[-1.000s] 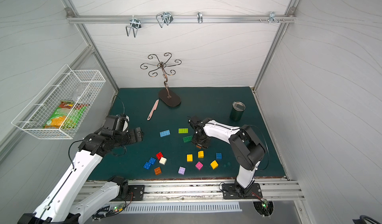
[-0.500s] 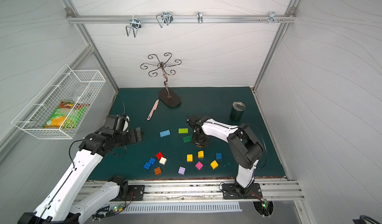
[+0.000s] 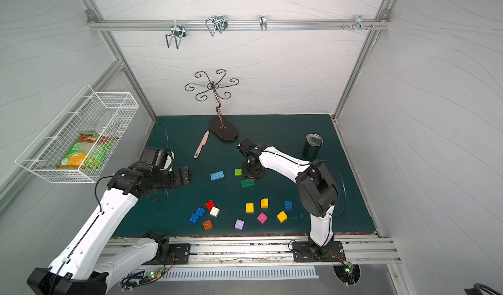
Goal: Assemble the number 1 with lego
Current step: Assemble the lego brick with the lego brick.
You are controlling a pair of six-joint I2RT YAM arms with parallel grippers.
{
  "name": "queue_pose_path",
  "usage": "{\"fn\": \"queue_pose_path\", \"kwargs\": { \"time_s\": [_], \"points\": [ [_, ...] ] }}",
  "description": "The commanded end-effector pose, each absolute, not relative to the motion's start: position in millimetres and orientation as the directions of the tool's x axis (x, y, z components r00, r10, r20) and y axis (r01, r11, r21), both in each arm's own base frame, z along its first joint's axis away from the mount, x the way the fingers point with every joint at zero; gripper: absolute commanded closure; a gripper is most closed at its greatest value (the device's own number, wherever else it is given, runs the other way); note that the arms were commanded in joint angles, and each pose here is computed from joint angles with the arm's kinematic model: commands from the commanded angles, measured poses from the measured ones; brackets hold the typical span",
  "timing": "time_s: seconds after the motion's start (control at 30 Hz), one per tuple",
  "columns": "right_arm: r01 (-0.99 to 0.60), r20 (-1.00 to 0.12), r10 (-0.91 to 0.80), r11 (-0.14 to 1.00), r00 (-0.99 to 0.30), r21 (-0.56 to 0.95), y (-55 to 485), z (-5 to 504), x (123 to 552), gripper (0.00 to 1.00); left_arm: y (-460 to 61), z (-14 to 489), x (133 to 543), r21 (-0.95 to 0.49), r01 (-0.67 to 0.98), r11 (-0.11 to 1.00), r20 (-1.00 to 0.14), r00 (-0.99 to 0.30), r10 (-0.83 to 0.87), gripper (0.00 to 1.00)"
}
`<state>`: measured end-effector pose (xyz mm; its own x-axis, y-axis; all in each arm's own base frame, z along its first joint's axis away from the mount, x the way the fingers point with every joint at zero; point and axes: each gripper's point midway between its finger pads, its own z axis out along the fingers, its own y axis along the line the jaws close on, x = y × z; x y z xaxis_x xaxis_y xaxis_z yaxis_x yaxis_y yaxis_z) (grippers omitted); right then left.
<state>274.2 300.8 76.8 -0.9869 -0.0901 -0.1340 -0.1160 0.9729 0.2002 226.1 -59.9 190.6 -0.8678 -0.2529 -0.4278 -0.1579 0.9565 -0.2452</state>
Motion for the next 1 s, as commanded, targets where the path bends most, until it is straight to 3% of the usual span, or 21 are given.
{"fn": "queue_pose_path", "kwargs": {
  "time_s": [0.0, 0.37, 0.97],
  "points": [
    [-0.209, -0.115, -0.195, 0.969, -0.974, 0.133, 305, 72, 263, 0.90, -63, 202, 227, -0.276, -0.121, 0.953, -0.486, -0.838, -0.247, 0.00],
    [-0.272, -0.127, -0.270, 0.962, -0.955, -0.001, 304, 58, 263, 0.94, -59, 202, 225, -0.275, -0.132, 0.952, -0.504, -0.824, -0.260, 0.00],
    [-0.298, -0.122, -0.295, 0.954, -0.948, 0.010, 298, 32, 259, 0.95, -57, 200, 225, -0.268, -0.142, 0.953, -0.508, -0.820, -0.265, 0.00]
  ]
}}
